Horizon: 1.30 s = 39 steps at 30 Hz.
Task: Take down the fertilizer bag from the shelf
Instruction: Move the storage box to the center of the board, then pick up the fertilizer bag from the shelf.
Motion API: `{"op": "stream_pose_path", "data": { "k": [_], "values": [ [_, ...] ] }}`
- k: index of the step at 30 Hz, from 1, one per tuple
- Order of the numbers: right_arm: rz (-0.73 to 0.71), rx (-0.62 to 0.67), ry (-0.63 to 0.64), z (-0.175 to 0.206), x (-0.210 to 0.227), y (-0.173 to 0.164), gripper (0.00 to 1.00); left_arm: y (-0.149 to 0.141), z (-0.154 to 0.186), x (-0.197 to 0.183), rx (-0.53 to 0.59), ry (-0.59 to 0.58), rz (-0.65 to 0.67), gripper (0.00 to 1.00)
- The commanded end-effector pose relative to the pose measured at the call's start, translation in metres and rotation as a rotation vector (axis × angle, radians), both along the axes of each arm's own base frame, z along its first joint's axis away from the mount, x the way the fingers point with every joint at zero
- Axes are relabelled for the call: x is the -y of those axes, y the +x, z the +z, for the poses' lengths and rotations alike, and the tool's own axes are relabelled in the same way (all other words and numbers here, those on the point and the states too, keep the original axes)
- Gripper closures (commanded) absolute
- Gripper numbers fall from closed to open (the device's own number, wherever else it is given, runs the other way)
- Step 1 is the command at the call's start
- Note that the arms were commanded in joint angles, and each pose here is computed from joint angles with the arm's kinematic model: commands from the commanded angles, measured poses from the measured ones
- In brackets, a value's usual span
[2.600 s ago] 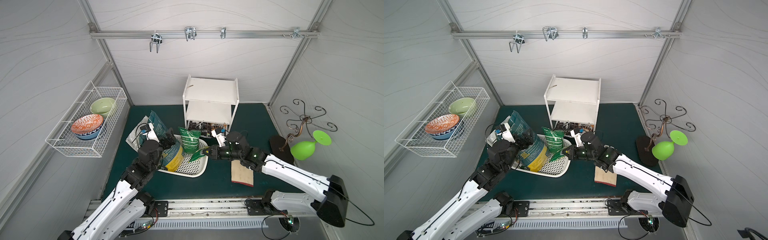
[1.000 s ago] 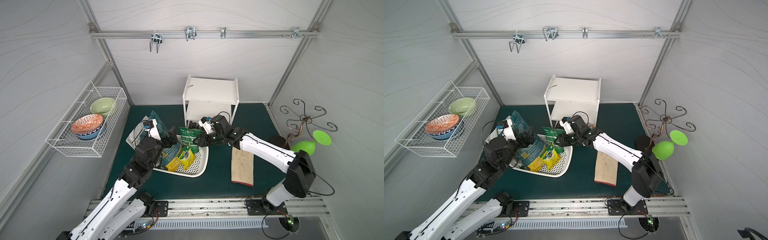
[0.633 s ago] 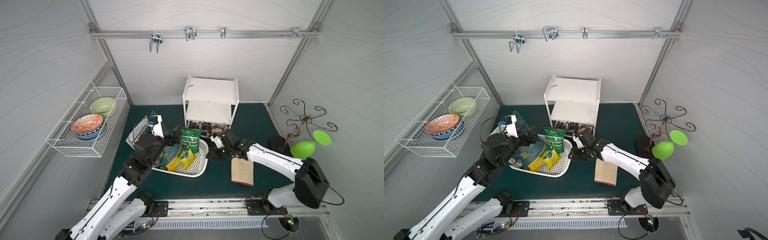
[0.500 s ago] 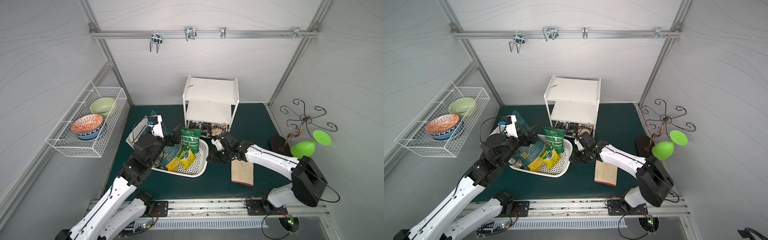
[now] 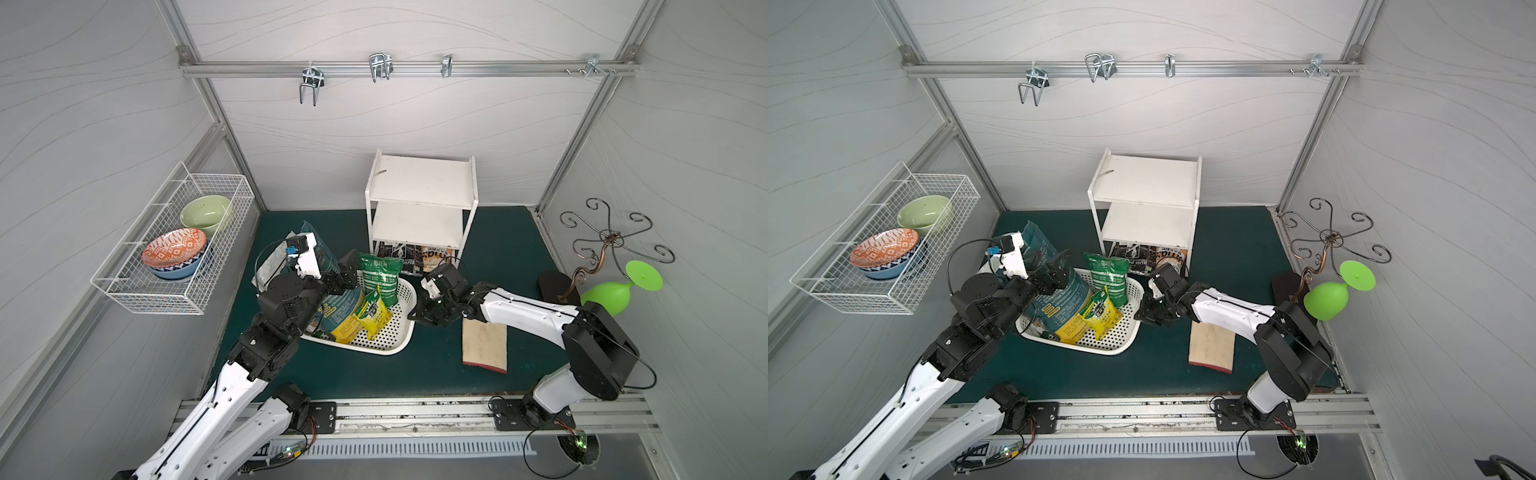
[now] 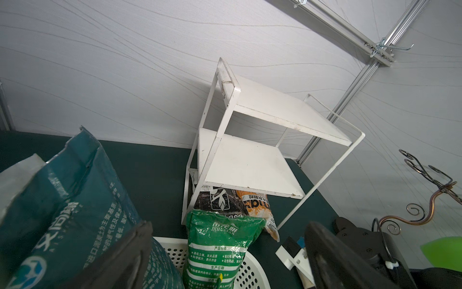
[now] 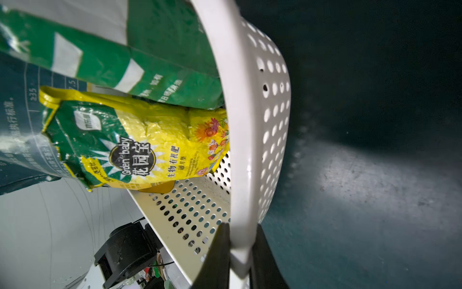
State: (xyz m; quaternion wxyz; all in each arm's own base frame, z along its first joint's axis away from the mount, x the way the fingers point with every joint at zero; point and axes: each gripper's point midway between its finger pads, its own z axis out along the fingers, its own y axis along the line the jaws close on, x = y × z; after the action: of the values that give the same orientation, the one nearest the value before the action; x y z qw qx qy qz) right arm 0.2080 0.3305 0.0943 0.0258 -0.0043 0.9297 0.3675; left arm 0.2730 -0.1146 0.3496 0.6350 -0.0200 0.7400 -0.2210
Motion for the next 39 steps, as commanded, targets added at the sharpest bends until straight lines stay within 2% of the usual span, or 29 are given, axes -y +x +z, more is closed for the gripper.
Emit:
{"op": "stream_pose_path", "data": {
  "k": [1, 6, 14, 18, 25, 28, 32, 35, 39],
  "values": [
    [0.132, 0.051, 0.089, 0.008, -0.051, -0.014, 0.97, -0.001, 0.026, -0.005, 0.083, -0.035, 0.019, 0.01],
    [0.238, 0.056, 0.088, 0.014, -0.075, -0.019, 0.98, 0.0, 0.023, -0.002, 0.073, -0.048, 0.01, 0.01],
    [0.422, 0.032, 0.108, 0.015, -0.112, -0.038, 0.91, 0.0, 0.02, -0.002, 0.061, -0.054, 0.009, 0.01],
    [0.416, 0.087, 0.075, 0.019, -0.109, -0.03, 0.85, -0.001, 0.018, -0.002, 0.055, -0.052, 0.008, 0.01],
    [0.314, 0.306, -0.011, 0.056, -0.057, 0.013, 0.7, -0.002, 0.014, -0.002, 0.044, -0.051, 0.002, 0.01],
    [0.227, 0.379, -0.064, 0.064, -0.026, 0.034, 0.65, 0.0, 0.011, 0.002, 0.035, -0.067, -0.012, 0.01],
    [0.032, 0.36, -0.048, 0.063, 0.006, 0.058, 0.63, 0.003, 0.004, 0.011, 0.011, -0.09, -0.044, 0.01],
    [-0.119, 0.333, 0.038, 0.061, 0.017, 0.073, 0.58, 0.003, -0.002, 0.018, -0.012, -0.09, -0.081, 0.01],
    [-0.198, 0.299, 0.073, 0.057, 0.013, 0.085, 0.51, 0.003, -0.01, 0.023, -0.032, -0.085, -0.106, 0.01]
  ]
}}
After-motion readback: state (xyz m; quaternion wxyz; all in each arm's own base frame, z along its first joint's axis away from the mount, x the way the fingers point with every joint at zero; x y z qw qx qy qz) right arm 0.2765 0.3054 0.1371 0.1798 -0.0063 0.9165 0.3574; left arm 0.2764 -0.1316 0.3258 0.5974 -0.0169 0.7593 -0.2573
